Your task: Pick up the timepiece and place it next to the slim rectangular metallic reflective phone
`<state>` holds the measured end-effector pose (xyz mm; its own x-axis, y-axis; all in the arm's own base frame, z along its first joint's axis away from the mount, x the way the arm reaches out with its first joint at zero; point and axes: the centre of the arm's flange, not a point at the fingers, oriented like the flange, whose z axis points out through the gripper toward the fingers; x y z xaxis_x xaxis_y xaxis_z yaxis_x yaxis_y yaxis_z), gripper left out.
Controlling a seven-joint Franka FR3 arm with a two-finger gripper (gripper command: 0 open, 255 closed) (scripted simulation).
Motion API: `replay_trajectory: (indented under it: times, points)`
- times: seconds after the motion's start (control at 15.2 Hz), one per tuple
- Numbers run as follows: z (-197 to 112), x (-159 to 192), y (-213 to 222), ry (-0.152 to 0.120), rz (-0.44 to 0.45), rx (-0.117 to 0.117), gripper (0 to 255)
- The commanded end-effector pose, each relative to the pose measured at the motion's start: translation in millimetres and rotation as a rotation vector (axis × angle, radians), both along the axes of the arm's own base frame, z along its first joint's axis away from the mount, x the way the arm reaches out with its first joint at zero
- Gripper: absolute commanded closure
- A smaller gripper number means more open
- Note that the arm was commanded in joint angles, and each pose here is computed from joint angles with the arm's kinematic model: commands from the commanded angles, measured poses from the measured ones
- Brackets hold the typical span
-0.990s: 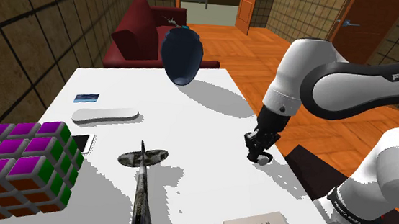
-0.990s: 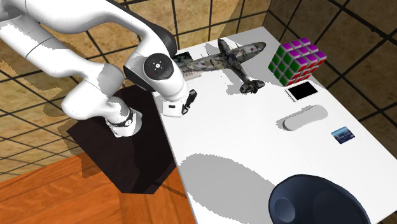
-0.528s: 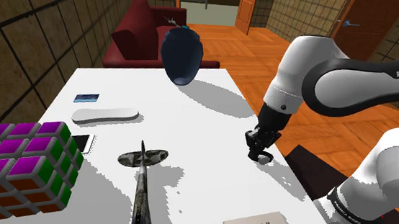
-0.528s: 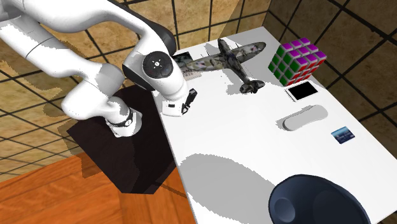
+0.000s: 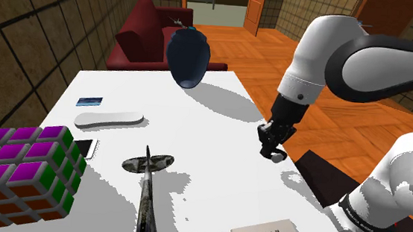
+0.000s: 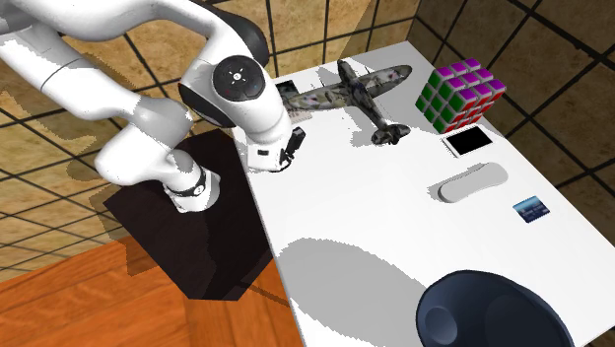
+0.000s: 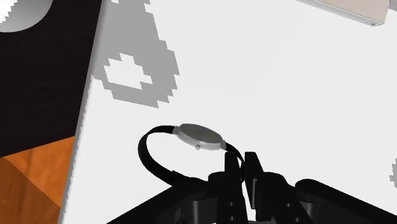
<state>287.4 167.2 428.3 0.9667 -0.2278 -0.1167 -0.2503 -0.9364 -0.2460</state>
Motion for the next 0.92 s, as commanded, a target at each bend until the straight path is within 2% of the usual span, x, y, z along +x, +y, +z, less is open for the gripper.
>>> replay_trajectory:
  times: [0.0, 0.59, 0.86]
  points:
    - [11.1, -0.6, -0.7, 0.001, 0.0, 0.0, 255]
    - [58.1, -0.6, -0.7, 0.001, 0.0, 0.0, 255]
    - [58.4, 32.8, 40.2, 0.001, 0.0, 0.0, 255]
